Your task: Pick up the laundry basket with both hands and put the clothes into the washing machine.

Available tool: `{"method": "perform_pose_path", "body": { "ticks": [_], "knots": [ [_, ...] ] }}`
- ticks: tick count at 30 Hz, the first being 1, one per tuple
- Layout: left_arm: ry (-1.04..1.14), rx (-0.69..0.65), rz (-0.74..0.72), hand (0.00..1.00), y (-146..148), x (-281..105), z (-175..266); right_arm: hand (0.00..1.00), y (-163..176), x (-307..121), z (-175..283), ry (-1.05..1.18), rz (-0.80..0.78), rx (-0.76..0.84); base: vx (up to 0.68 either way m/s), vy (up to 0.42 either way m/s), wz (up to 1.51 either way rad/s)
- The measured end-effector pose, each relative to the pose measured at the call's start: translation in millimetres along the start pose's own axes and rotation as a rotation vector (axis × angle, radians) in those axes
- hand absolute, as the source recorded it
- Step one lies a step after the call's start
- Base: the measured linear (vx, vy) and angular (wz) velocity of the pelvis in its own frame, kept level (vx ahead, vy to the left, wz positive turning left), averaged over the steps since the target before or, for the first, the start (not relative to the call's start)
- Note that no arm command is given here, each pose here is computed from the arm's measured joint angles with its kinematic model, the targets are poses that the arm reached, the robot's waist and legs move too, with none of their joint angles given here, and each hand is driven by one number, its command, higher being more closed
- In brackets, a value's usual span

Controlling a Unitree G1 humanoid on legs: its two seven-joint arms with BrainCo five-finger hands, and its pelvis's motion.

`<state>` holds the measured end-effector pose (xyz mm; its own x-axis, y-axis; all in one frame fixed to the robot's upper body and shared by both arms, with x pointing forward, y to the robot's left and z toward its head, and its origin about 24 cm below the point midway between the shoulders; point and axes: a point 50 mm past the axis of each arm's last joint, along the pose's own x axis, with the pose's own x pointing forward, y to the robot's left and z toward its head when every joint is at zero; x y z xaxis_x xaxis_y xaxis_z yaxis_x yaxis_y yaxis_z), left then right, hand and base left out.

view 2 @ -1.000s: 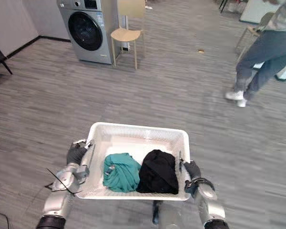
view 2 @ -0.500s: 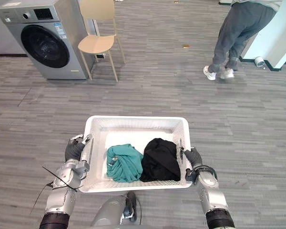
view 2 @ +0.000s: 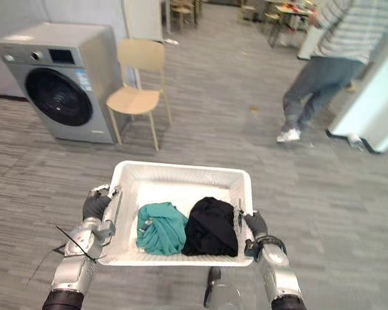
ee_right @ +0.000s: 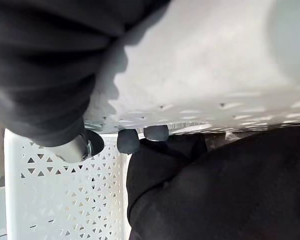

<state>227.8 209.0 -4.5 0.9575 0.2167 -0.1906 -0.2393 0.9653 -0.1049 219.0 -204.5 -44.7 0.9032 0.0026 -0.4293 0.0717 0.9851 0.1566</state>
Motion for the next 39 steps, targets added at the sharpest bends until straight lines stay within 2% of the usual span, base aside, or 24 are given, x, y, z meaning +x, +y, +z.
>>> {"method": "perform_pose_path", "body": {
  "ticks": [3,10,11,18,30,34,39],
  "knots": [
    [0.03,-0.053,0.052,1.0,6,-8,-10,1.0,1,0,10,-0.03,0.024,-0.035,0.61,-0.162,-0.56],
    [0.0,-0.076,0.012,1.0,-4,-1,-3,1.0,-3,6,24,-0.07,-0.003,-0.044,0.39,0.01,-0.26],
    [-0.01,-0.016,-0.025,1.0,-7,10,4,1.0,-1,6,11,-0.034,-0.028,0.009,0.05,0.028,-0.09],
    [-0.006,-0.016,-0.023,1.0,-7,10,3,1.0,-3,5,10,-0.03,-0.033,0.003,0.0,0.0,-0.01],
    [0.152,-0.065,0.04,1.0,-3,-8,-39,1.0,-18,-3,-23,0.096,-0.078,-0.034,0.1,0.116,0.22],
    [0.121,-0.007,0.031,1.0,8,-5,-28,1.0,-4,-6,-35,0.101,-0.053,0.034,0.33,0.13,0.89],
    [0.088,-0.013,-0.01,1.0,-2,2,-19,1.0,-11,-8,-29,0.067,-0.078,0.057,0.54,-0.005,0.83]
  ]
}}
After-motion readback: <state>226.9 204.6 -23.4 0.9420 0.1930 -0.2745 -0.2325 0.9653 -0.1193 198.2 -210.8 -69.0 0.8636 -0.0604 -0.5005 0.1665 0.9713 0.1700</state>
